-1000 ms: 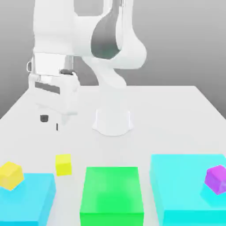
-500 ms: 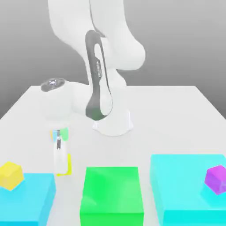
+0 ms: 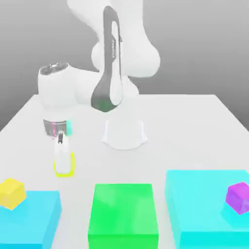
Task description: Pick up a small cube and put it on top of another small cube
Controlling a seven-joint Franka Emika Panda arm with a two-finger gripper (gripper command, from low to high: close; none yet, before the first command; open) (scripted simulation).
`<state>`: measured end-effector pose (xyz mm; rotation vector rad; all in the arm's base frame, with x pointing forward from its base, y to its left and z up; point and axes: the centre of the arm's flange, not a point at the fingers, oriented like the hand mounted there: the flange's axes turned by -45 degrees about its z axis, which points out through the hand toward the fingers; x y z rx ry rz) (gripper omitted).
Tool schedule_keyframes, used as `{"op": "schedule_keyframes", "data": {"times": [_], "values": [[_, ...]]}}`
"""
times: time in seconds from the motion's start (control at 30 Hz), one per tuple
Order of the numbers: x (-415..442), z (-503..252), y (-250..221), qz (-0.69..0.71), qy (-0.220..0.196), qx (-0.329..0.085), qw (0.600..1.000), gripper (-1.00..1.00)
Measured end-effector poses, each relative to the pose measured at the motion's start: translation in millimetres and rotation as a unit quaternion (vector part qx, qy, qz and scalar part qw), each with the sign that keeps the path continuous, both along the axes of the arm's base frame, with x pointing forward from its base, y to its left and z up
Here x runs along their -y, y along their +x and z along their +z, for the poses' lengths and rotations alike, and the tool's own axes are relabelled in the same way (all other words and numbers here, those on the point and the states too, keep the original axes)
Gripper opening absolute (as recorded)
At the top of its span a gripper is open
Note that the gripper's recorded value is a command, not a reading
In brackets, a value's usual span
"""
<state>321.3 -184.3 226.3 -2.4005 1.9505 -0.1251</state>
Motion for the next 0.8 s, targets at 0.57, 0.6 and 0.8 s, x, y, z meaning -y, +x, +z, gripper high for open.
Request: {"op": "schedule_keyframes", "data": {"times": [0.57, 0.6, 0.8], "values": [[88, 86, 155, -0.025, 0.009, 0.006, 1.0, -1.0], [93, 91, 163, -0.026, 0.01, 0.006, 1.0, -1.0], [127, 102, 195, -0.052, 0.015, -0.025, 0.998, -1.0]]}}
